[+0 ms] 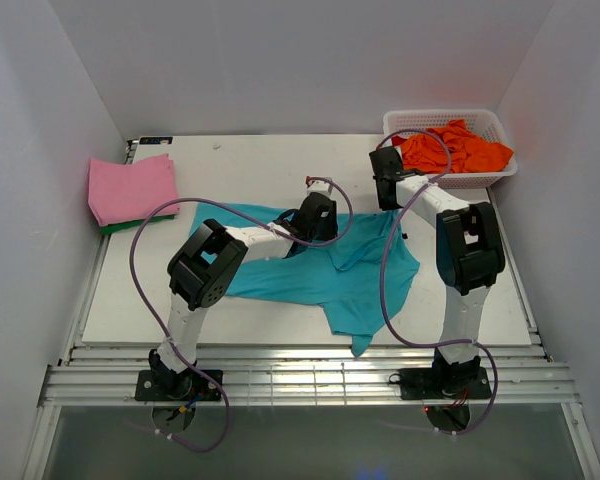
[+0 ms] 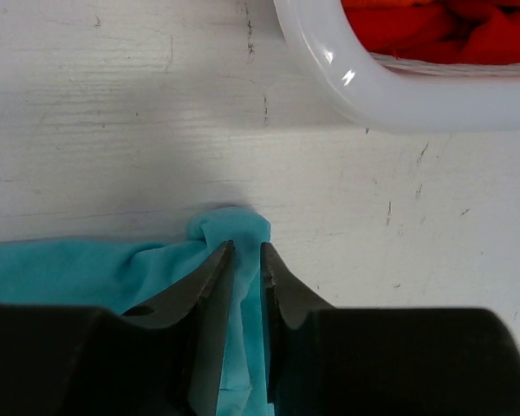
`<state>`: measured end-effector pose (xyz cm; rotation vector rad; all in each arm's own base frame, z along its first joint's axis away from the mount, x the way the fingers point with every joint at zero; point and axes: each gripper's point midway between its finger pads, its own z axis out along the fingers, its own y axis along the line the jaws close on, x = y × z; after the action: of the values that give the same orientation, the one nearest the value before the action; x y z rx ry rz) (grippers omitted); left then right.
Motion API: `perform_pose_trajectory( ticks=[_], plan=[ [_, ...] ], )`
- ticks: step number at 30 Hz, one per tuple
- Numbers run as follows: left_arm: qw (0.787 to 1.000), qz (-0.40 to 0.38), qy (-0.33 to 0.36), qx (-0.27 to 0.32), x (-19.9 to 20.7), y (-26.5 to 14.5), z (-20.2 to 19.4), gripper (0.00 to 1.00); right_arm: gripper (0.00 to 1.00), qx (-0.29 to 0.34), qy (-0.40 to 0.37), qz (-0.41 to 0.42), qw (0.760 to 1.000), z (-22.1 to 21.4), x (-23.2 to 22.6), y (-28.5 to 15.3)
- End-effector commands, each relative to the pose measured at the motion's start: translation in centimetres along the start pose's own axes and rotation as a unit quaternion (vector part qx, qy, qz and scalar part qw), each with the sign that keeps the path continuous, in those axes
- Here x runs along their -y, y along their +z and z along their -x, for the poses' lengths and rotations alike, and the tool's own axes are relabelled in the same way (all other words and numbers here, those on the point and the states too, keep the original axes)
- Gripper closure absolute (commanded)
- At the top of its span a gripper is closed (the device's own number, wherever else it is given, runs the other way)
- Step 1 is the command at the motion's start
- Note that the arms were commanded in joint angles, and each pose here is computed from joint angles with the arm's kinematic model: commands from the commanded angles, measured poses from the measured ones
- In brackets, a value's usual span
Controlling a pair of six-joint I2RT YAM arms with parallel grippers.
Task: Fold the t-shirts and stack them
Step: Fold the tshirt
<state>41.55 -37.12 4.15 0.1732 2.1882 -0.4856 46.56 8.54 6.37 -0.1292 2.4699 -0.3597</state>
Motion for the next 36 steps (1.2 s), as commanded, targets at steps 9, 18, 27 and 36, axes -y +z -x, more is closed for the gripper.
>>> perform_pose_trajectory(
  ticks=[9, 18, 27, 36],
  plan=[
    [1.0, -0.011, -0.01, 0.012, 0.9, -0.2, 1.1, 0.49, 0.73, 0.041, 0.012, 0.036, 0.998, 3.4, -0.5, -1.8],
    [1.0, -0.007, -0.007, 0.012, 0.7, -0.2, 1.0, 0.49, 0.73, 0.026, 0.008, 0.041, 0.999, 2.5, -1.0, -0.9],
    [1.0, -0.003, -0.007, 0.014, 0.5, -0.5, 1.0, 0.5, 0.73, 0.014, 0.0, 0.029, 0.999, 1.9, -0.8, -0.3],
    [1.0, 0.008, -0.008, 0.012, -0.1, -0.5, 0.6, 0.49, 0.71, -0.007, -0.016, 0.009, 1.0, 0.9, -0.3, 0.5]
  ],
)
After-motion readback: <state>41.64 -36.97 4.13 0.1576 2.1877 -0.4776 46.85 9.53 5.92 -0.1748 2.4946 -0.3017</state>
